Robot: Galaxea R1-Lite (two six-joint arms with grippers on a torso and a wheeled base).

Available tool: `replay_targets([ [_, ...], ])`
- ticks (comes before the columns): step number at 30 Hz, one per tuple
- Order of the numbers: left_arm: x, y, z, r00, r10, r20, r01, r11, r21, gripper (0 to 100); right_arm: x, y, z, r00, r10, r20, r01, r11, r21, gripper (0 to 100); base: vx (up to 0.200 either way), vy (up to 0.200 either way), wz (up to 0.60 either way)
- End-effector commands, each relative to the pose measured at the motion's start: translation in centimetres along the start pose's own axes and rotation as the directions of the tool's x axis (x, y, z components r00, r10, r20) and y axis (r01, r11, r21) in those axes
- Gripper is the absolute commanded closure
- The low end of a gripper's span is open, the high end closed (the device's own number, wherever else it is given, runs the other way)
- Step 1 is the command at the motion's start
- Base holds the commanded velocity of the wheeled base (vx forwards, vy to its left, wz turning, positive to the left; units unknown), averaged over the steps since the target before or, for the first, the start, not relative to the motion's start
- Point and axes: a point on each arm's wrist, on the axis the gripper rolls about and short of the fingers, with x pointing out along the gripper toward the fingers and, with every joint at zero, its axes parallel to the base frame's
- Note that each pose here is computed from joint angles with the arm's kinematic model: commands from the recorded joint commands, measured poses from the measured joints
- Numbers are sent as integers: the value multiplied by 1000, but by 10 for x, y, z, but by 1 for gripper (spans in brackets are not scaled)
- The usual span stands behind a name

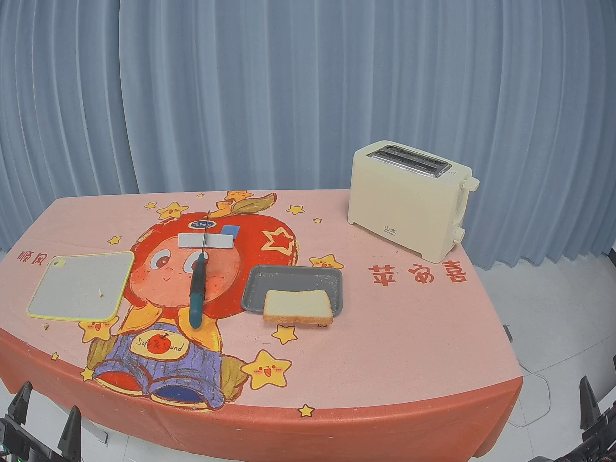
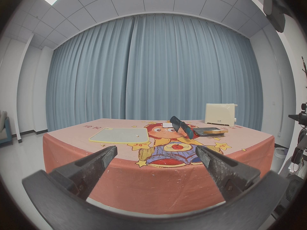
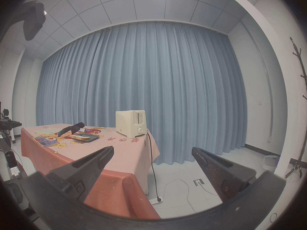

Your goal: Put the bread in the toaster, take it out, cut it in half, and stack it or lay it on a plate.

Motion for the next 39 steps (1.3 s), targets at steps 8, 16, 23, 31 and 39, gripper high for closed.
replay_targets([
  [8, 1, 0, -5, 1000, 1, -17, -1, 1000, 0, 0, 1, 0, -5, 1000, 7, -9, -7, 1000, -6, 0, 0, 0, 0],
  [16, 1, 0, -5, 1000, 1, -17, -1, 1000, 0, 0, 1, 0, -4, 1000, 5, 2, -5, 1000, -1, 0, 0, 0, 0],
  [23, 1, 0, -5, 1000, 1, -17, -1, 1000, 0, 0, -1, 0, 12, 988, 13, 156, -14, 1000, 1, 0, 0, 0, 0],
  [31, 1, 0, -5, 1000, 1, -17, -1, 1000, 0, 0, -1, 1, 13, 985, 17, 173, -15, 1000, -14, 0, 0, 0, 0],
  [39, 1, 0, -5, 1000, 1, -17, -1, 1000, 0, 0, -4, 3, 20, 972, 138, 192, -135, 990, -28, 0, 0, 0, 0],
])
